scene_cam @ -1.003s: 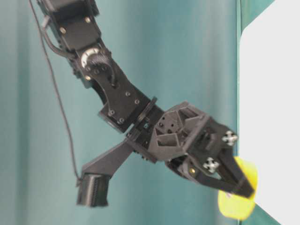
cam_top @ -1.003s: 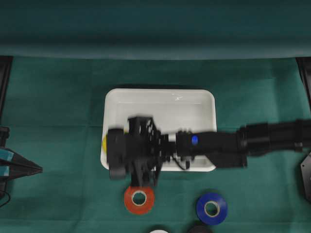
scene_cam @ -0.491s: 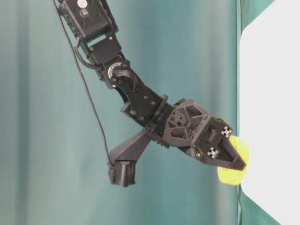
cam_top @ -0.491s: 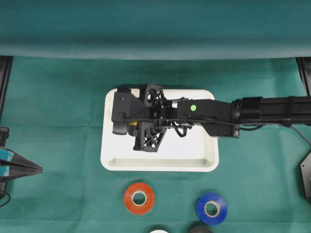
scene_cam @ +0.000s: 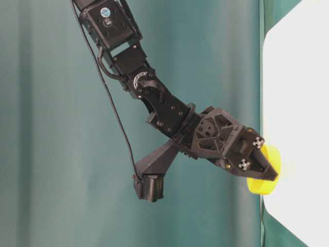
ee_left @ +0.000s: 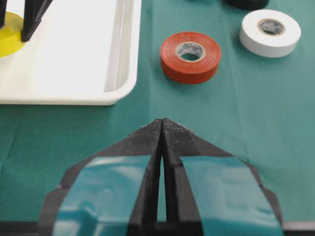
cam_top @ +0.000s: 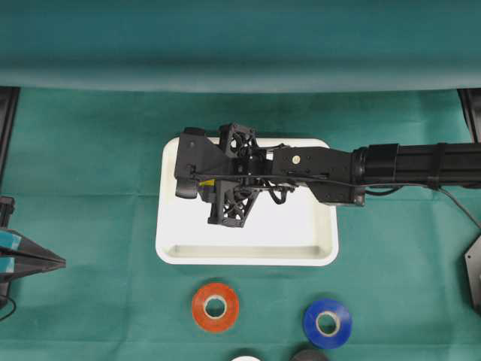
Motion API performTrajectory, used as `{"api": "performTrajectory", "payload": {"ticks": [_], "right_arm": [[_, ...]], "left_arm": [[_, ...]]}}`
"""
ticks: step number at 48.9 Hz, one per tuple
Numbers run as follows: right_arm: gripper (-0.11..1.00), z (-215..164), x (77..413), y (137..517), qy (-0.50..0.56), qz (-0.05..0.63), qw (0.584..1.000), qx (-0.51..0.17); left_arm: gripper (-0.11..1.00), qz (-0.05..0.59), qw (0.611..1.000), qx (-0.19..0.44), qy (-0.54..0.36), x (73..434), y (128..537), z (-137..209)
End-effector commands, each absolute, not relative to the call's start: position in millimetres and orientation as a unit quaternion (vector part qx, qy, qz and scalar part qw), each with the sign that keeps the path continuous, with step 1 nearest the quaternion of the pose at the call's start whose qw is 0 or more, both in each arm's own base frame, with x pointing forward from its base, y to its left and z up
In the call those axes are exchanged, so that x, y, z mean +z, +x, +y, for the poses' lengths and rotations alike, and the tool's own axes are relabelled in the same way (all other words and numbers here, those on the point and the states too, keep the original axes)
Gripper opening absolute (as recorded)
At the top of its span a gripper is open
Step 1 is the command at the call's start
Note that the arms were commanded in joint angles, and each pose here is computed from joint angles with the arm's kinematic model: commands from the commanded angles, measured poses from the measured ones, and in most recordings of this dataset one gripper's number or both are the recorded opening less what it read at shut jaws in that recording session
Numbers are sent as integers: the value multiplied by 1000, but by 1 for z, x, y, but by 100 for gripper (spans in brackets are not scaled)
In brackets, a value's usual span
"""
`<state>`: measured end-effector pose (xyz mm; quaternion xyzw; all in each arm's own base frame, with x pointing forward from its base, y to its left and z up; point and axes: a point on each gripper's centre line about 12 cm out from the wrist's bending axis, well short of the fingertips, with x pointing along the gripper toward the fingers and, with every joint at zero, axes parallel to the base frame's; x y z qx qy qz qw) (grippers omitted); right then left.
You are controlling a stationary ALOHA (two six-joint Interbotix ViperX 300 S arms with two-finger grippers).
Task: Put the tape into the white case with the right arm.
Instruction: 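Carry the yellow tape over the tray's upper-left corner and lower it, then open the right gripper and withdraw it to the right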
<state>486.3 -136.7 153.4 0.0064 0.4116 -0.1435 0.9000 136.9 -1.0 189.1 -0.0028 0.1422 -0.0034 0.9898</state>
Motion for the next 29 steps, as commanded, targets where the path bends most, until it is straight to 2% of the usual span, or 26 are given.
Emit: {"api": "performTrajectory", "payload": {"ticks": [1,4,6,16,21,29], "right_arm": [[2,-137,171,490,4,386,911,-144],[9,-138,171,490,4,383,912,-143],[19,-138,171,490,4,381,913,-143],[76,-138,169,489,4,380,914,-142],[70,-137,168,487,5,383,913,-143],[71,-133,172,470,5,394,908,-143]], "left_arm": [[0,135,991,-3,-4,194,139,-1],[0,135,991,-3,-4,194,139,-1],[0,135,991,-3,-4,194,139,-1],[0,135,991,-3,-4,194,139,-1],[0,135,991,-3,-4,194,138,-1],[0,121,993,-3,-4,194,135,-1]]}}
